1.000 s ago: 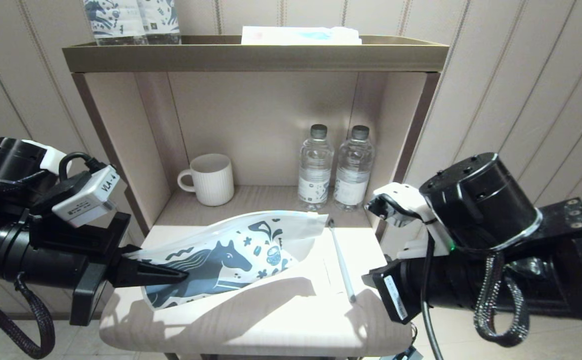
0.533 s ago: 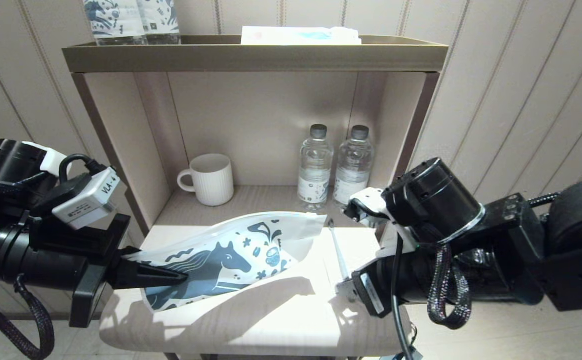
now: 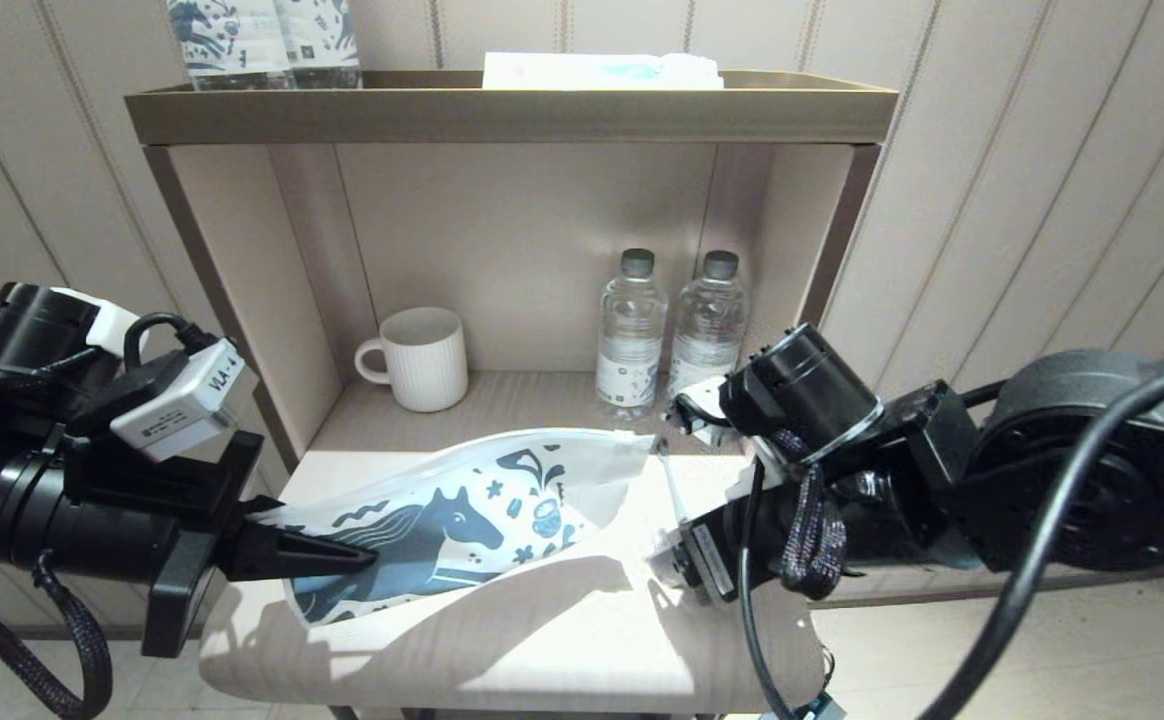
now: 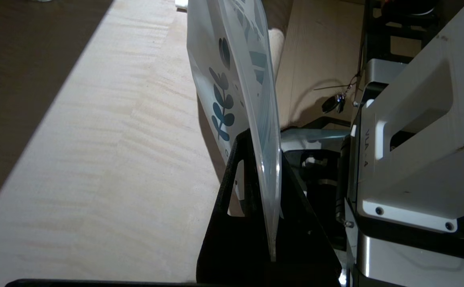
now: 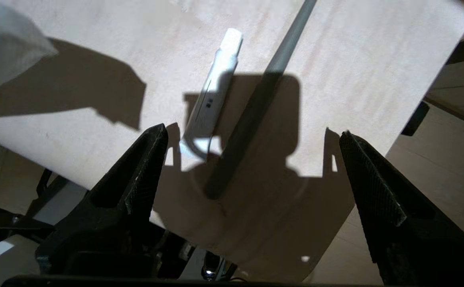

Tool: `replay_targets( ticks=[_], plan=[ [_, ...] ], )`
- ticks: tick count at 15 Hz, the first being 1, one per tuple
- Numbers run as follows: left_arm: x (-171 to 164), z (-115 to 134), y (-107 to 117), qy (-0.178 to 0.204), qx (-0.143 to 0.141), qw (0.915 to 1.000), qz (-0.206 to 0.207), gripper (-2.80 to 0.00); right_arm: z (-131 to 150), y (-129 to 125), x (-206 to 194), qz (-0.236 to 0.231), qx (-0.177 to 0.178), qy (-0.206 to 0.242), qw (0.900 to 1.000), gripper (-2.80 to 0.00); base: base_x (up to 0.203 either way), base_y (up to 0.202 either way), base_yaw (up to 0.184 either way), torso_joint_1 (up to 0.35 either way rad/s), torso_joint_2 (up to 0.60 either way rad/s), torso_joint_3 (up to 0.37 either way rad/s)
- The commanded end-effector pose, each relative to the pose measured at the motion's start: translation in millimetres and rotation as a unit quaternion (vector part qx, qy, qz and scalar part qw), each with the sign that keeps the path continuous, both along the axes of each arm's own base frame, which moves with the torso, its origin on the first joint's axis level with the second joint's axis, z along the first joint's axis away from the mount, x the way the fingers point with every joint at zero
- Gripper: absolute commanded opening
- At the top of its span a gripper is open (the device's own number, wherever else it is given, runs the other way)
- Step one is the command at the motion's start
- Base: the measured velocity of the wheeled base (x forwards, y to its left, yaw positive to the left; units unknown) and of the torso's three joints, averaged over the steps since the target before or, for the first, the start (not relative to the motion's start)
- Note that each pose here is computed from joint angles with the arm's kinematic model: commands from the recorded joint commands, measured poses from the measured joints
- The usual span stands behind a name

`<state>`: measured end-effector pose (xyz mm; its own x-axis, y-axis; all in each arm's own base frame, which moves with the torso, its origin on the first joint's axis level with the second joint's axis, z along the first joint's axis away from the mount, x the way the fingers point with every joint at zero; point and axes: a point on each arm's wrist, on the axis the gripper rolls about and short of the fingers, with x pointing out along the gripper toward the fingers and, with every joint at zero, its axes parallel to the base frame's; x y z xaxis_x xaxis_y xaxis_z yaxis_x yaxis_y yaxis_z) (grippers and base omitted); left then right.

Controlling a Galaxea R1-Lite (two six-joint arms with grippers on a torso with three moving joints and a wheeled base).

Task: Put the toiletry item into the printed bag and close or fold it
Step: Pick up a toothbrush

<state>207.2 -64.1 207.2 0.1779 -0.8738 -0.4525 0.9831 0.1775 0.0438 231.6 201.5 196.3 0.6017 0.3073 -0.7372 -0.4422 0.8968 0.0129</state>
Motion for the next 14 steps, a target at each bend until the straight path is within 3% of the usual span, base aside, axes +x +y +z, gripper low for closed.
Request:
replay_targets(
  ticks=[1, 14],
  plan=[
    [0.7, -1.3, -0.3, 0.002, 0.000, 1.0000, -0.002, -2.80, 2.5, -2.3, 7.7, -0.012, 0.003, -0.004, 1.000, 0.00, 0.000, 0.000, 0.000, 0.000, 0.00, 0.000],
    [4.2, -5.5, -1.2, 0.011, 0.002, 0.9999, -0.003, -2.80, -11.8, -17.7, 25.3, -0.053, -0.022, 0.007, 0.998, 0.00, 0.000, 0.000, 0.000, 0.000, 0.00, 0.000]
  ],
)
